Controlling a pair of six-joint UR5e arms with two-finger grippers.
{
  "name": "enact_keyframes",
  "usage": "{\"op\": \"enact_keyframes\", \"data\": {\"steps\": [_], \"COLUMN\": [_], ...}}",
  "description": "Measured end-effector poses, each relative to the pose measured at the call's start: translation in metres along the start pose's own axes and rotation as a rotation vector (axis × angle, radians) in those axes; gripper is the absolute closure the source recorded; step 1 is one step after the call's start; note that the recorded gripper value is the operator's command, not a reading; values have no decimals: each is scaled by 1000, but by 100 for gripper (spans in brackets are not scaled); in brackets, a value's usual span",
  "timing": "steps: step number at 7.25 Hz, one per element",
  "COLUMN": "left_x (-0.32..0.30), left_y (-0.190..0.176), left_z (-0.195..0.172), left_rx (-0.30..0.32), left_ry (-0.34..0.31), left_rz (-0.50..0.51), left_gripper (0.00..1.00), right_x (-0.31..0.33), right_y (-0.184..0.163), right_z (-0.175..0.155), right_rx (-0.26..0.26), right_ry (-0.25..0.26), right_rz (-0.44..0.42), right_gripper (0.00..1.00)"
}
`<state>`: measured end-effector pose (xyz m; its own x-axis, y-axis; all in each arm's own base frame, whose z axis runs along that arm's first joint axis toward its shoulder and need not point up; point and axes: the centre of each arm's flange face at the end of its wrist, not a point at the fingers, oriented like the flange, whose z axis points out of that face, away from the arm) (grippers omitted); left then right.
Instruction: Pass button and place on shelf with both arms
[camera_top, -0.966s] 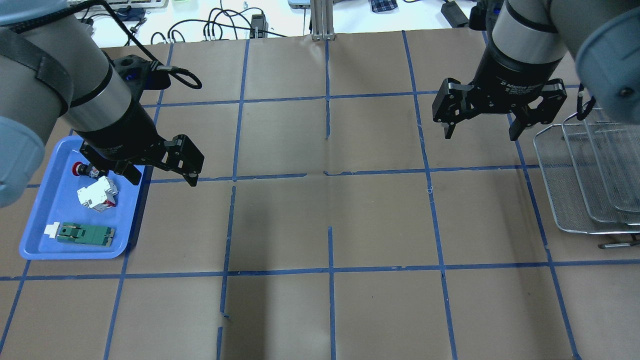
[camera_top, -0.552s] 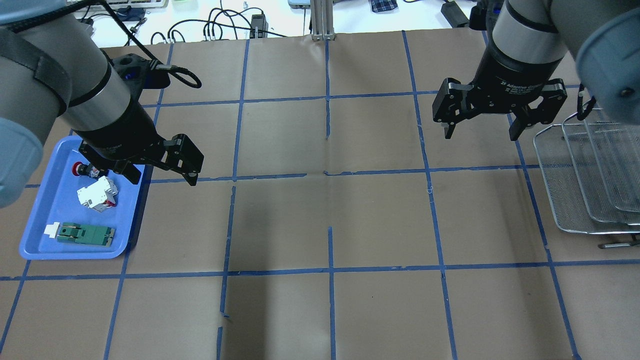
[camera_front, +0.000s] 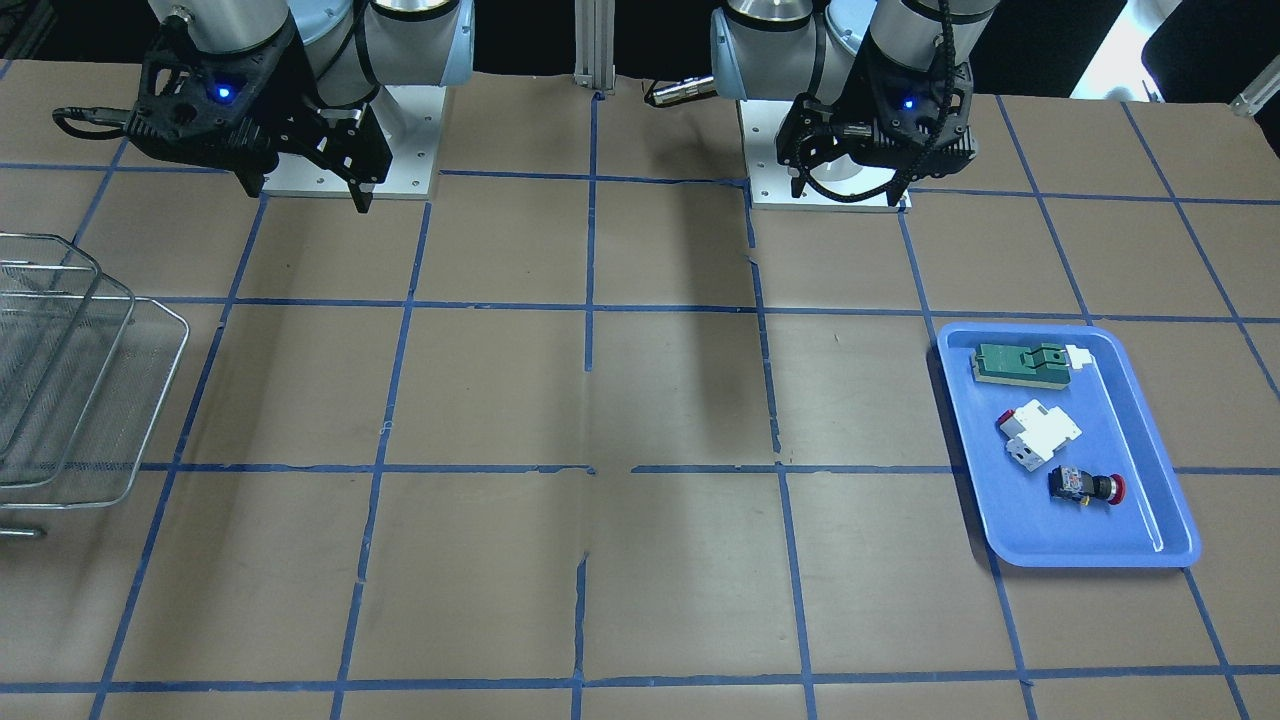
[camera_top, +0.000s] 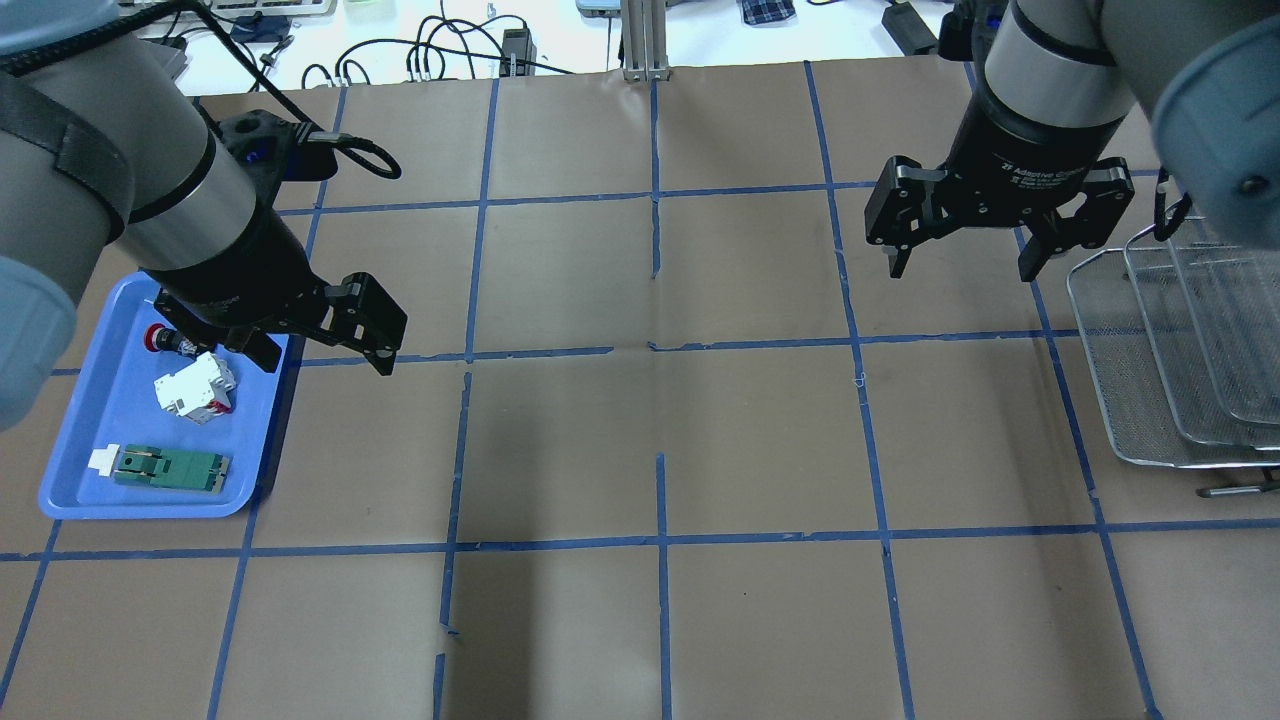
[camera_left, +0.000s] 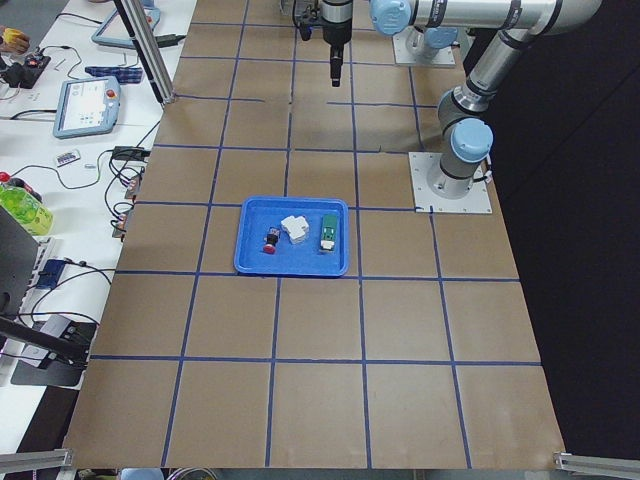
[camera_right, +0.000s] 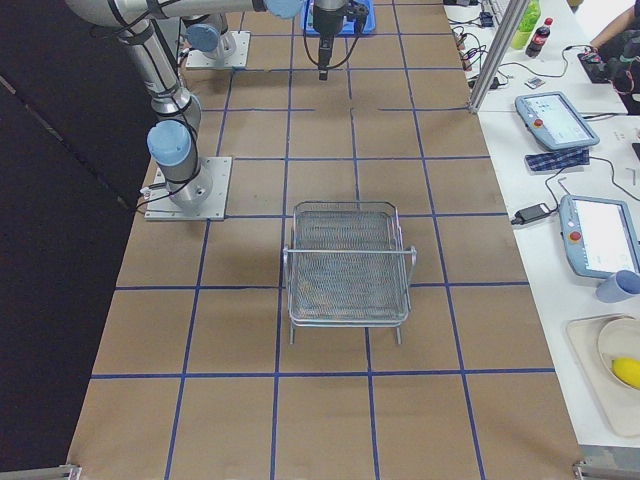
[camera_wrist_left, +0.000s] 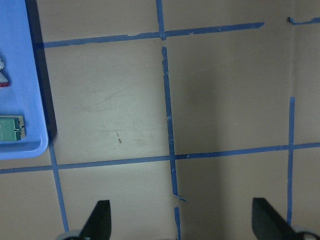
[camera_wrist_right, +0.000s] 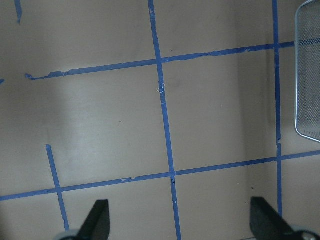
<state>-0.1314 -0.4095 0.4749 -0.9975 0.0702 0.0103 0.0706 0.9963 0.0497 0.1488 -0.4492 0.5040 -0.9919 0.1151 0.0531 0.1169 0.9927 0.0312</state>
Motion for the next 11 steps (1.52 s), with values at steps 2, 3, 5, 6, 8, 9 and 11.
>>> {"op": "enact_keyframes", "data": {"steps": [2, 3, 5, 6, 8, 9, 11], "left_x": [-1, -2, -3, -4, -6, -7, -19], "left_y": [-4, -6, -11, -14, -16, -16, -18], "left_z": [2, 3, 5, 6, 13, 16, 20], "left_rx": [5, 7, 18, 30, 29, 25, 24], "left_ry": [2, 2, 1, -2, -8, -9, -4], "left_rz": [-1, -4, -7, -8, -16, -19, -63], "left_gripper": [0, 0, 0, 0, 0, 0, 0], "right_x": [0, 0, 0, 0, 0, 0, 0], "right_y": [0, 0, 0, 0, 0, 0, 0], "right_z": [0, 0, 0, 0, 0, 0, 0], "right_rx": [0, 1, 0, 1, 0, 0, 0], "right_ry": [0, 0, 0, 0, 0, 0, 0], "right_rz": [1, 1, 1, 2, 1, 2, 2], "right_gripper": [0, 0, 0, 0, 0, 0, 0]}}
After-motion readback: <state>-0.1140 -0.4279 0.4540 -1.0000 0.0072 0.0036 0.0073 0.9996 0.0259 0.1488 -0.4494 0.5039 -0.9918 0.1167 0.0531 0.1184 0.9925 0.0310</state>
